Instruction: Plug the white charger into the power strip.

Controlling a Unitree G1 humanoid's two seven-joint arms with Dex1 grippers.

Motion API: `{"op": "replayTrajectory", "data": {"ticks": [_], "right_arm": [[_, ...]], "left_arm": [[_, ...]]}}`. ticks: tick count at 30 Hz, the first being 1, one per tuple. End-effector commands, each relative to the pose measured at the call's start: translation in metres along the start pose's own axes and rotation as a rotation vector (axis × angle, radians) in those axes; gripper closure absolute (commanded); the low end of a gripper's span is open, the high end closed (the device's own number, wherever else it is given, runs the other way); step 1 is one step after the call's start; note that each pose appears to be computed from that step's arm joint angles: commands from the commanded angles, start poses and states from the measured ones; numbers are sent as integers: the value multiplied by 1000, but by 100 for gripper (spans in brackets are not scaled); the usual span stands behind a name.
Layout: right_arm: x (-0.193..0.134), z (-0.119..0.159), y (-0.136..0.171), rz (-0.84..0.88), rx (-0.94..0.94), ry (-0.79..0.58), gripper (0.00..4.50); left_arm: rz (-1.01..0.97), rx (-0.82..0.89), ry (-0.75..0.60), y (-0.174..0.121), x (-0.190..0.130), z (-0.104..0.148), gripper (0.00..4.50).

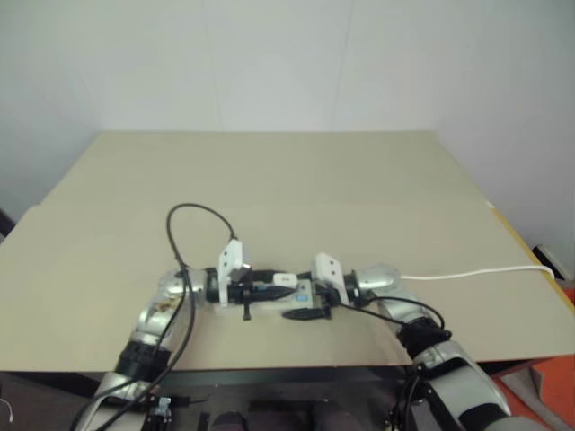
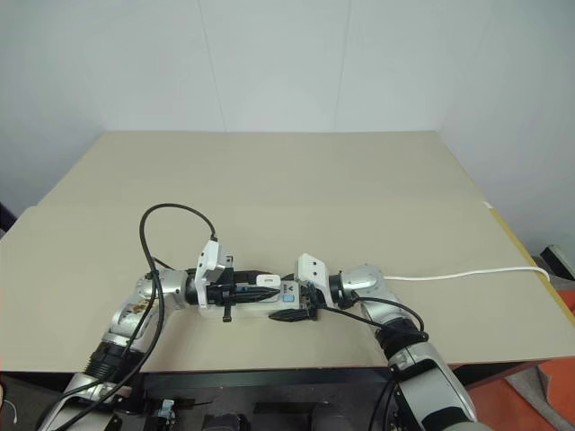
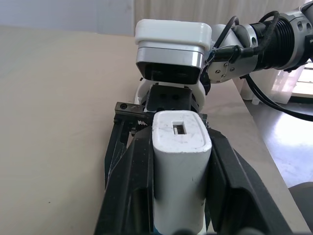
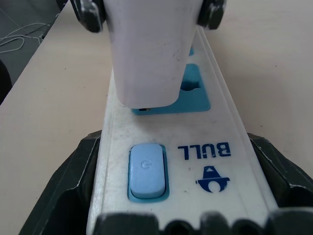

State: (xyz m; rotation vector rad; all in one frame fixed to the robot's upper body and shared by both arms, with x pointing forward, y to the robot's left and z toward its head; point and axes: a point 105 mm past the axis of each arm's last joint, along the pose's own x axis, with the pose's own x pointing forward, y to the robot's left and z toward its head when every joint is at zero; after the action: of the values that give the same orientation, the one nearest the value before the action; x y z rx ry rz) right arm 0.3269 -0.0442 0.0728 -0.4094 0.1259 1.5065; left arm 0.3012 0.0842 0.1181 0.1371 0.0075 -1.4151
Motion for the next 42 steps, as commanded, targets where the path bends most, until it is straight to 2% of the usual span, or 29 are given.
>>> {"op": "replayTrajectory", "data": {"ticks": [1, 12, 22, 31, 42], "right_arm": [[-8, -21, 5, -2, 42, 96, 108], [-9, -21, 5, -1, 43, 98, 108], [-9, -20, 5, 3, 43, 98, 108], [-9, -21, 5, 4, 45, 102, 108], [-8, -21, 5, 2, 45, 100, 108]], "left_arm": [[6, -95, 114, -3, -14, -33, 350], [37, -111, 148, 3, -29, -44, 350], [51, -115, 158, 1, -38, -48, 350], [63, -136, 212, -6, -51, -63, 350], [47, -122, 226, -5, -46, -66, 350]]}}
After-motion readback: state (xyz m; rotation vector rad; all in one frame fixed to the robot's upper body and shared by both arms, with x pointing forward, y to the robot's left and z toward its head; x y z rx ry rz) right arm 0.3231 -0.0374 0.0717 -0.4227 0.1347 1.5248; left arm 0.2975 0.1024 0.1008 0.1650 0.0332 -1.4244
